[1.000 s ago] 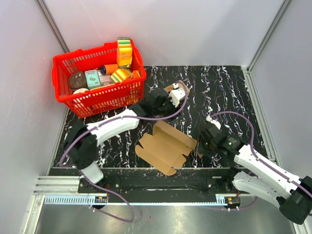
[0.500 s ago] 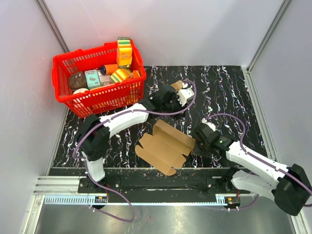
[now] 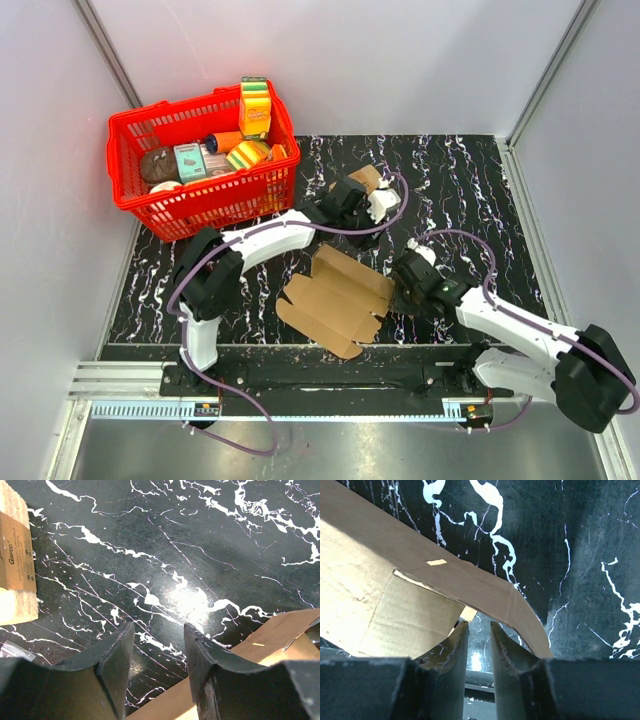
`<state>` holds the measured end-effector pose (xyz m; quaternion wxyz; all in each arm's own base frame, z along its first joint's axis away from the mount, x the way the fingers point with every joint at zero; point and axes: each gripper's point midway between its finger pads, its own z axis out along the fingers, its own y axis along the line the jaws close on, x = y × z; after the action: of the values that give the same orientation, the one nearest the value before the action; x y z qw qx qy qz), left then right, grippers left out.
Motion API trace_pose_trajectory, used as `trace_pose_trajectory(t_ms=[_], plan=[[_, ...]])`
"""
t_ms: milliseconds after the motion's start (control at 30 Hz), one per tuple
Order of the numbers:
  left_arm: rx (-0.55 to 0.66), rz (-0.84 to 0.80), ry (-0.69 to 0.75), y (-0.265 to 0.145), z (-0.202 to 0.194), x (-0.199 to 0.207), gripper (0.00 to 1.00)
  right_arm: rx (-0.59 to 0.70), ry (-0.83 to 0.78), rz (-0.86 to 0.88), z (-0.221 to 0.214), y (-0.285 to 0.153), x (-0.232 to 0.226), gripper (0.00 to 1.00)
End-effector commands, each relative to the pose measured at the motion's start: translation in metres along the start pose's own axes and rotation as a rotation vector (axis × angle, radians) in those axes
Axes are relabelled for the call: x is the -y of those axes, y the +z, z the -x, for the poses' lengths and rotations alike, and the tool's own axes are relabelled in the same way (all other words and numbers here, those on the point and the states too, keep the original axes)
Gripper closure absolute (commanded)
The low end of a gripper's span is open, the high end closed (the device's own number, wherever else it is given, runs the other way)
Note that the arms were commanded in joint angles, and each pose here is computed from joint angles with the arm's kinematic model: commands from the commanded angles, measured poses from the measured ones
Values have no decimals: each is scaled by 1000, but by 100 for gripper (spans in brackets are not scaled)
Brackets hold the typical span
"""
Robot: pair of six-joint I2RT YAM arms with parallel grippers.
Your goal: Fold the paper box
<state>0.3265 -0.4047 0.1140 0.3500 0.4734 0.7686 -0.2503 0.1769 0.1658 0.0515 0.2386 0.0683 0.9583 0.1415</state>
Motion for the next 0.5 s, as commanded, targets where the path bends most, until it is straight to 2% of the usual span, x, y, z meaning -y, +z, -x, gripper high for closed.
trace_pose_trajectory(t_ms=[0, 467], plan=[[80, -6, -10, -7, 26, -12, 52, 68, -29, 11, 22, 5, -11, 70], [62, 24, -81, -12, 12, -38, 52, 209, -127, -3, 77, 17, -17, 70]])
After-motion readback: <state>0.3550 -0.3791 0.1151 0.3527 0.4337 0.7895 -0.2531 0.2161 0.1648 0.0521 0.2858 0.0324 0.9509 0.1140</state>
